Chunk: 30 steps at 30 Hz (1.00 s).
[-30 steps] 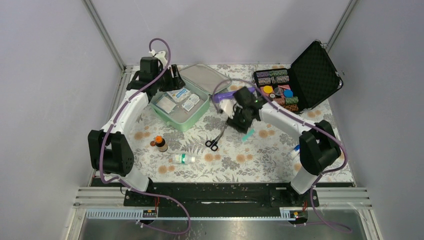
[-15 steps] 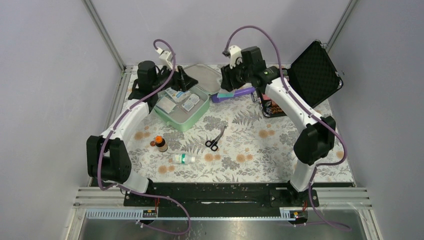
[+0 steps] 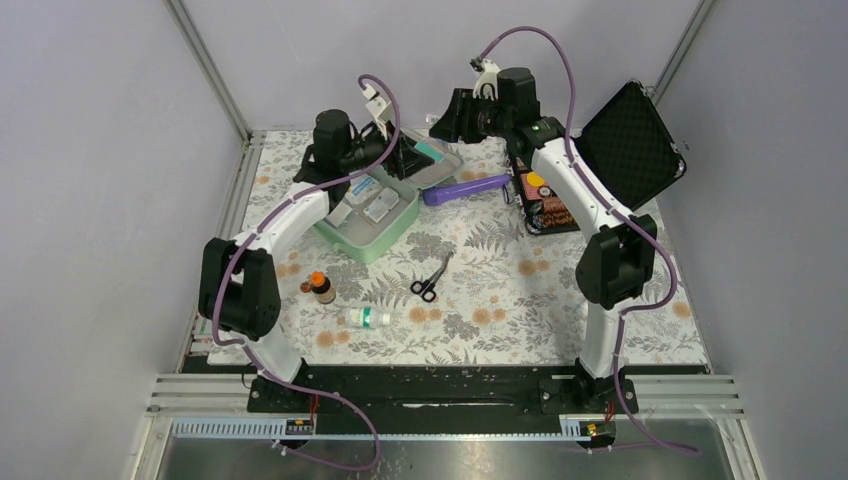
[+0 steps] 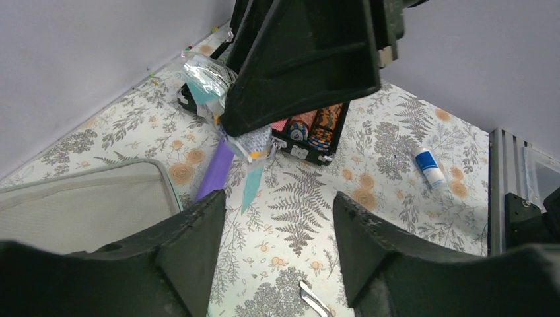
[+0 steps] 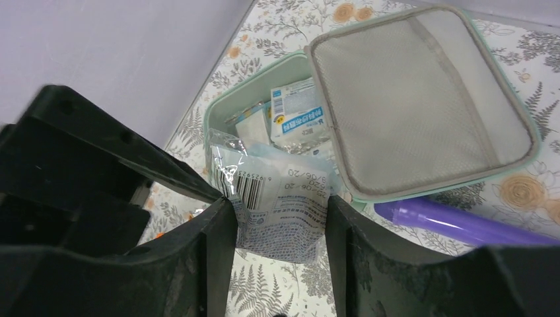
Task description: Organize the medicine kit
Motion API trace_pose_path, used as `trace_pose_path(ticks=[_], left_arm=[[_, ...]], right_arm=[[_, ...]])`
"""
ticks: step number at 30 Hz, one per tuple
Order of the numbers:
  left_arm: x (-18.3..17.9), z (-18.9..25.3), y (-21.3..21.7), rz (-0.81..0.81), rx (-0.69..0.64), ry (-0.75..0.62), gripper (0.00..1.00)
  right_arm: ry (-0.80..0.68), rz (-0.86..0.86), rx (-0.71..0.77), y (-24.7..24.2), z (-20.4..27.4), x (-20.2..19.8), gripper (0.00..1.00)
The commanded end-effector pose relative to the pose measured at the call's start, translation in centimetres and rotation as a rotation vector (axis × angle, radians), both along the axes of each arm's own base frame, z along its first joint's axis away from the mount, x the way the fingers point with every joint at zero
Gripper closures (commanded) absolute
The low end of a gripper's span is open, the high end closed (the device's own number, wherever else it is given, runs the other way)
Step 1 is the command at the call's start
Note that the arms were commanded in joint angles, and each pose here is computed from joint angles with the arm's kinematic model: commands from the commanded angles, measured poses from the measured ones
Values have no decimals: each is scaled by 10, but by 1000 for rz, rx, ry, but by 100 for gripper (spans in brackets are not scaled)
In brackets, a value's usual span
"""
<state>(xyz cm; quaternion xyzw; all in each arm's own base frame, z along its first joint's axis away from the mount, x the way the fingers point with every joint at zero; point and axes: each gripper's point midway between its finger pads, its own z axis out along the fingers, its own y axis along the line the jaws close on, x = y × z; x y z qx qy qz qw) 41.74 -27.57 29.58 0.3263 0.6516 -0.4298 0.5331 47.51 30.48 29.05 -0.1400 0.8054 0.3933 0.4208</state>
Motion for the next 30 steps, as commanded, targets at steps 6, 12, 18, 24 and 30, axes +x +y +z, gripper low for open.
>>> trace_pose_path(ticks=[6, 12, 18, 24, 30], left_arm=[[26, 29, -19, 13, -88, -83, 89], [28, 28, -11, 36, -69, -63, 100], [37, 16, 46, 179, 37, 46, 100], [46, -35, 108, 343, 179, 295, 100], [54, -76, 153, 457, 337, 432, 100]], right_arm=[[-45, 29, 93, 14, 26, 9, 46], [-21, 12, 88, 9, 18, 11, 17], [8, -102, 64, -40, 12, 6, 0], [-39, -147, -41, -78, -3, -10, 1], [-29, -142, -130, -87, -20, -11, 0]])
